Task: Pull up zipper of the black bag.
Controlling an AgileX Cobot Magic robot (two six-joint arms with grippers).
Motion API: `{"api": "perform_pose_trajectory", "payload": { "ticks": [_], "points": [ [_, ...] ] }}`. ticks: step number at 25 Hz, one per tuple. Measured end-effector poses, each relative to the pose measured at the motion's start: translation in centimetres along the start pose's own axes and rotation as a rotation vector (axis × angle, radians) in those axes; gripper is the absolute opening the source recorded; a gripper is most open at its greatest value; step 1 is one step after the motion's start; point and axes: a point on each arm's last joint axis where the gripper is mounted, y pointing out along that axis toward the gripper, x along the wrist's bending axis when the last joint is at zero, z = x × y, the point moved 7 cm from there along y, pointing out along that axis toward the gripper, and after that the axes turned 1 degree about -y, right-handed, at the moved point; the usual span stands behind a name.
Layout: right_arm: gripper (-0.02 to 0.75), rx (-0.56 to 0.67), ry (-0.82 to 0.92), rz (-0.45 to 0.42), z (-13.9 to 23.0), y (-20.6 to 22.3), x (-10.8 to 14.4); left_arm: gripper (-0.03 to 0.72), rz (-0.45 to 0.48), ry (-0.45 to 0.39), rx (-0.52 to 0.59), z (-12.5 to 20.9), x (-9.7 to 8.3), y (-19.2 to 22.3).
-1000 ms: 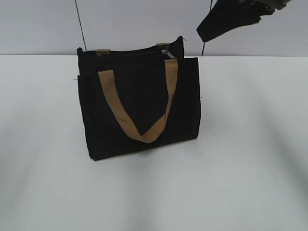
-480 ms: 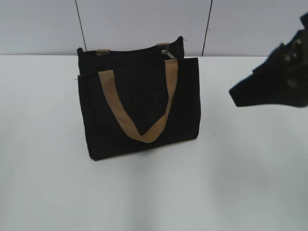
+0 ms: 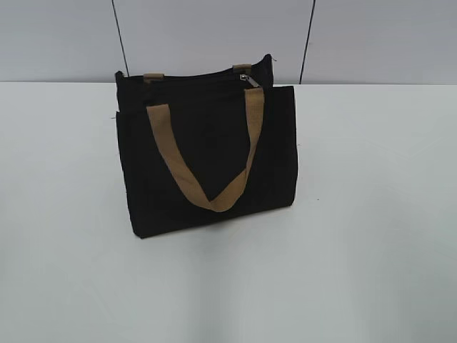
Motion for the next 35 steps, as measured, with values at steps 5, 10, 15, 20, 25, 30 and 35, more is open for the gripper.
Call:
{"api": "perform_pose_trajectory", "payload": {
  "ticks": [5, 10, 15, 20, 25, 30, 35],
  "points": [
    [0.574, -0.116, 0.022, 0.142, 2.6, -3.9, -0.3, 0.388, 0.007, 0.042, -0.059, 0.6, 0.1, -1.1],
    [0.529, -0.156, 0.010, 0.284, 5.6, -6.9, -1.1, 0.388, 0.009, 0.055, -0.083, 1.0, 0.2, -1.5],
    [0.512, -0.139, 0.009, 0.322, 8.8, -6.7, -1.4, 0.384, 0.028, 0.049, -0.028, 2.5, 0.0, -0.1],
    [0.512, -0.093, 0.014, 0.329, 10.3, -5.7, -1.7, 0.384, 0.045, 0.046, -0.043, 2.4, -0.3, 0.4],
    [0.512, -0.089, 0.008, 0.343, 10.3, -5.7, -2.0, 0.384, 0.045, 0.050, -0.044, 2.4, -0.3, 0.5],
    [0.512, -0.089, 0.007, 0.344, 10.3, -5.7, -2.0, 0.384, 0.045, 0.051, -0.045, 2.4, -0.3, 0.5],
    [0.512, -0.089, 0.007, 0.344, 10.3, -5.7, -2.0, 0.357, 0.045, 0.052, -0.045, 2.4, -0.3, 0.5]
  ]
}}
